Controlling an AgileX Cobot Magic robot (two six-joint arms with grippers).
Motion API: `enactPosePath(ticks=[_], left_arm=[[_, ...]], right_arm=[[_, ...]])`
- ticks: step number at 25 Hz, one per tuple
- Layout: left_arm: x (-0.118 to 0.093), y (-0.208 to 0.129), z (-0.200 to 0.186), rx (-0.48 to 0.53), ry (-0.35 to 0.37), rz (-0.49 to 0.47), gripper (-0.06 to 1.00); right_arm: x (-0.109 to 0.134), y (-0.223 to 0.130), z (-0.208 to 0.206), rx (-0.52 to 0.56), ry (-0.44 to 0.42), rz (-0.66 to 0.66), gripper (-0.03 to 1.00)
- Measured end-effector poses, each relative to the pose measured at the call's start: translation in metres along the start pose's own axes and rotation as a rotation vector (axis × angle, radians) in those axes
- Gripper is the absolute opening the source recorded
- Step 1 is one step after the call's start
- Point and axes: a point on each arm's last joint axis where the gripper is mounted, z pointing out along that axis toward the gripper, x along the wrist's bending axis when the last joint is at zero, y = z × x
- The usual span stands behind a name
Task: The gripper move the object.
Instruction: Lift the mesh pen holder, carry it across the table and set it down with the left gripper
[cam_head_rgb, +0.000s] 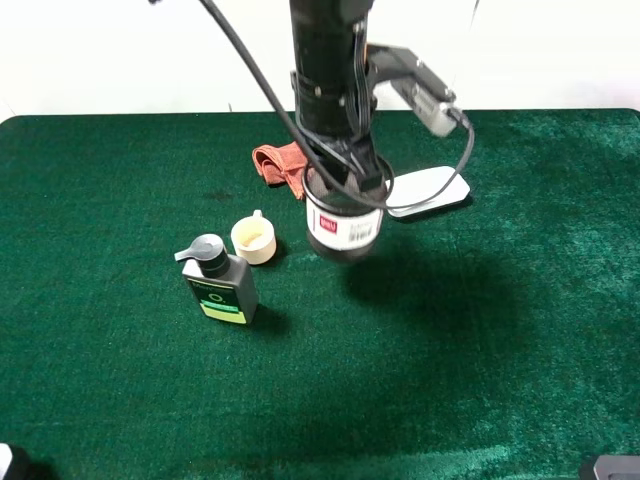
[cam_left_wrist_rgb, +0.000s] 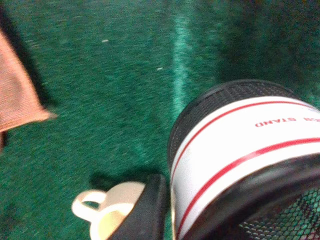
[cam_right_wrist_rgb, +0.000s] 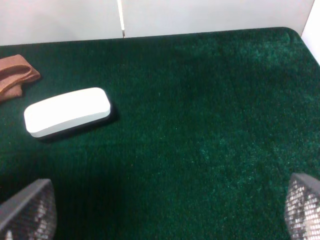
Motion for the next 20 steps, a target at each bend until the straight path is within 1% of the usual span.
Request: enactPosePath(ticks=[6, 12, 17, 20], left_arm=[[0.031, -0.006, -0.021, -0.048, 0.040, -0.076, 0.07], [0.071, -0.025, -0.029, -0.063, 0.057, -0.223, 0.07], [0.105, -0.044, -0.031, -0.060, 0.070, -0.313, 0.07], [0.122, -0.056, -0.031, -0.057, 0.074, -0.368, 0.07]], right_arm=[[0.000, 0.000, 0.000, 0.000, 0.000, 0.000, 0.69], [0.000, 0.000, 0.000, 0.000, 0.000, 0.000, 0.69], [0.000, 0.000, 0.000, 0.000, 0.000, 0.000, 0.69], [0.000, 0.000, 0.000, 0.000, 0.000, 0.000, 0.69]])
